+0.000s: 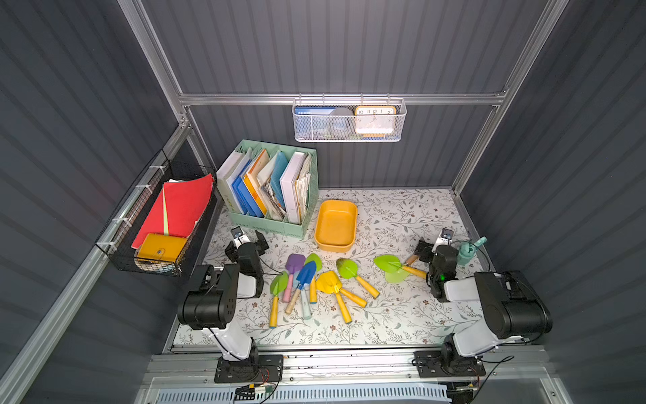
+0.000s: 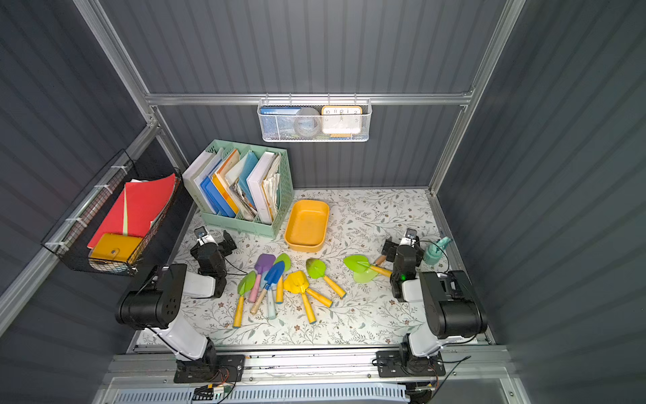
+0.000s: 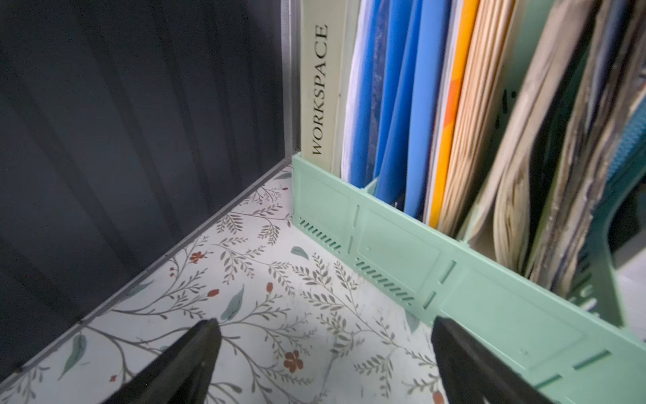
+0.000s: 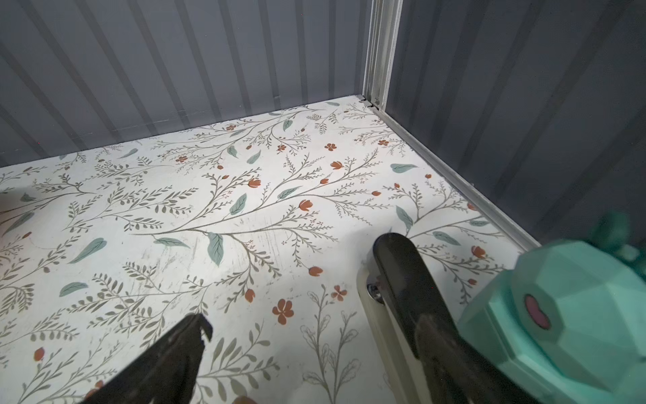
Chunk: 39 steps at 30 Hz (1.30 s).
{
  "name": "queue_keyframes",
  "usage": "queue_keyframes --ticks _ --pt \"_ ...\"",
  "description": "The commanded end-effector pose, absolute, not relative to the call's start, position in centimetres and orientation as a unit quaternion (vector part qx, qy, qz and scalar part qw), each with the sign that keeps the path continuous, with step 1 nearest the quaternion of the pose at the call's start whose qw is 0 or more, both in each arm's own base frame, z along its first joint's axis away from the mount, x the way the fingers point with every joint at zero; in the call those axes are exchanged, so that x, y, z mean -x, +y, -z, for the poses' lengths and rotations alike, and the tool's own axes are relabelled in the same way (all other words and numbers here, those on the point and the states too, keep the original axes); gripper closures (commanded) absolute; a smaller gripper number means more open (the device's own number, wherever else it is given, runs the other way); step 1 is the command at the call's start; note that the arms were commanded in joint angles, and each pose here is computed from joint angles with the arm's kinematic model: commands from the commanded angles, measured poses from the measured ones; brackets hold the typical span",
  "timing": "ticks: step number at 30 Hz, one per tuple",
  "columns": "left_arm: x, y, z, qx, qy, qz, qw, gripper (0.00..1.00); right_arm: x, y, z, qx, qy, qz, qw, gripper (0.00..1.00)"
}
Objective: Put the shovel into the storage box
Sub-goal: Adjust the storage box at the center of the board.
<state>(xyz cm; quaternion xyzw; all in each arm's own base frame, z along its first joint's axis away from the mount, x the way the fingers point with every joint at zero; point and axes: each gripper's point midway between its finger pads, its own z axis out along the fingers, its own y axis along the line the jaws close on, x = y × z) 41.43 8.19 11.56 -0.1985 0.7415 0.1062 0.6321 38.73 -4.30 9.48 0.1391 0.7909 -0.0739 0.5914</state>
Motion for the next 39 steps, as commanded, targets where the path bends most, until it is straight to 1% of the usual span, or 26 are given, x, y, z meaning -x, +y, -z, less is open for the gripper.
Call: queue_keyframes --ticks 1,27,30,32,35,37,39 --pt "-42.0 7.6 -11.7 0.182 0.747 -0.092 0.632 0.00 -39.1 -4.2 -10.0 -0.136 0.787 0.076 0.597 0.01" --pt "-42.1 7.4 -12.0 0.179 0.745 -0.087 0.637 0.00 -39.0 -4.2 -10.0 -0.137 0.786 0.075 0.598 0.01" --pt "-42.4 8.1 -12.9 0.193 0.752 -0.102 0.622 0.00 -39.0 -3.7 -11.2 -0.123 0.787 0.070 0.600 0.01" --pt "-42.9 8.2 -13.7 0.194 0.762 -0.108 0.608 0.00 -38.8 -3.5 -12.2 -0.118 0.797 0.072 0.588 0.01" --pt "-42.5 8.6 -15.2 0.211 0.761 -0.112 0.603 0.00 -38.2 -3.8 -13.4 -0.141 0.812 0.067 0.562 0.01" --pt "-42.2 8.7 -16.7 0.247 0.751 -0.089 0.606 0.00 -37.7 -3.6 -14.5 -0.169 0.811 0.040 0.559 0.01" --pt "-41.8 8.9 -17.2 0.292 0.748 -0.067 0.592 0.00 -37.4 -2.4 -16.2 -0.173 0.802 -0.008 0.572 0.01"
